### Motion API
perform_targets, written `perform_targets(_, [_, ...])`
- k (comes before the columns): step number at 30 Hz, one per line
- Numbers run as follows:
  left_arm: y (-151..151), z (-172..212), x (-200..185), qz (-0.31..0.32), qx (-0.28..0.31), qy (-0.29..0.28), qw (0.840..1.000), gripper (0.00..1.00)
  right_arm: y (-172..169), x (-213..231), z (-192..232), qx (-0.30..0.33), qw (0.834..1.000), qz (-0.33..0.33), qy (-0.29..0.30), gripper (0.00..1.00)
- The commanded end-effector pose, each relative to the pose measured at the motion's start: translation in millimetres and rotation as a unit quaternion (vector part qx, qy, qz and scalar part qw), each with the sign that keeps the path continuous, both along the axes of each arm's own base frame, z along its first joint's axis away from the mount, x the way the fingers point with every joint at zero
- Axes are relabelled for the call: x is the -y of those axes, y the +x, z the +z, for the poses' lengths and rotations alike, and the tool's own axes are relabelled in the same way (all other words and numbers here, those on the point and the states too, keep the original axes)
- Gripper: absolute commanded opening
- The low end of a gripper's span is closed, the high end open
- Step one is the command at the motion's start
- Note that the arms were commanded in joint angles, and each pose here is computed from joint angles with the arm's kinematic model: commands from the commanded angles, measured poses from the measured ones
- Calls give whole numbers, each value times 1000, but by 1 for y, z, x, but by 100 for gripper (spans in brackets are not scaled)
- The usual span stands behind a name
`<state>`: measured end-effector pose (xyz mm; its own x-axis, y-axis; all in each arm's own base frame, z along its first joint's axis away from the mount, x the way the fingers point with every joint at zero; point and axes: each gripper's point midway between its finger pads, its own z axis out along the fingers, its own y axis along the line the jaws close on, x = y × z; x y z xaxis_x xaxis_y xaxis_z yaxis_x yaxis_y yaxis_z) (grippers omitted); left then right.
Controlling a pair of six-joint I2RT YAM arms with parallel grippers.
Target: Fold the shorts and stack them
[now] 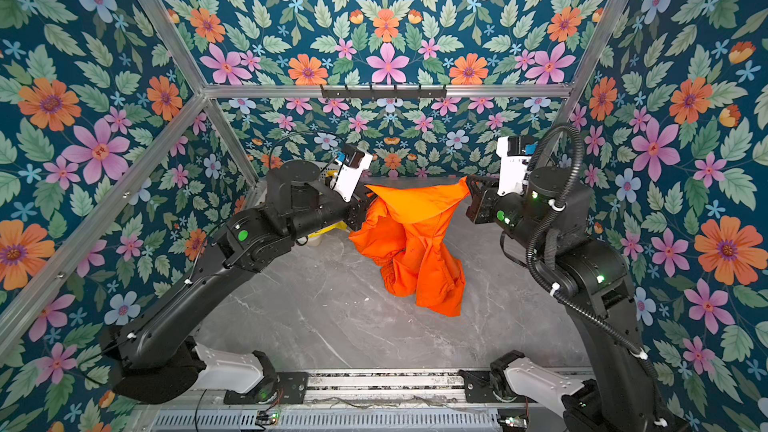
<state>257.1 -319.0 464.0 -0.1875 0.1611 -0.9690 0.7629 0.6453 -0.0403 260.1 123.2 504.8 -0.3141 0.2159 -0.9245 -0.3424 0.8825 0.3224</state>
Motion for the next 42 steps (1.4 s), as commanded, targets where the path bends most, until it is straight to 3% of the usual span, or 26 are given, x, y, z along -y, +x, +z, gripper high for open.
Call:
perform_targets(1, [17,9,-10,39,2,-10,999,0,13,0,-12,-17,999,-11,-31,0])
perform_targets(7, [123,-47,-35,93,-65,8,993,0,97,-2,-64,-85,996,-28,1,0])
perform_targets(13, [224,-155,-35,112,-158,51,980,1,178,-12,-134,-151,988,-31,2,0])
perform_targets(15, [249,-192,-32,118,-189,56,973,11,192,-20,-154,-176,984,-21,3,4])
perform_targets(17, [271,-224,-37,137,-219,61,964,44,198,-25,-170,-198,980,-17,5,34])
perform_targets(20, [281,-241,-44,150,-242,59,957,74,197,-22,-185,-216,976,-24,0,51])
perform_targets(22, [275,-235,-50,155,-242,54,956,80,191,-20,-192,-222,975,-24,-2,59])
perform_targets(24, [259,-222,-56,154,-238,48,958,80,179,-20,-194,-229,973,-19,-3,63])
perform_targets(27, [218,-203,-69,145,-243,34,959,78,148,-38,-206,-248,969,17,-1,64])
perform_targets(30, [165,-201,-84,138,-261,6,955,78,102,-68,-234,-275,959,60,-34,66])
perform_targets(35, [85,-253,-97,106,-322,-32,940,77,23,-112,-297,-340,928,127,-87,71])
perform_targets(37, [63,-276,-96,85,-336,-46,937,77,5,-120,-319,-363,917,131,-101,71])
perform_targets(42, [39,-329,-102,71,-335,-46,938,80,-14,-136,-371,-410,890,146,-136,73])
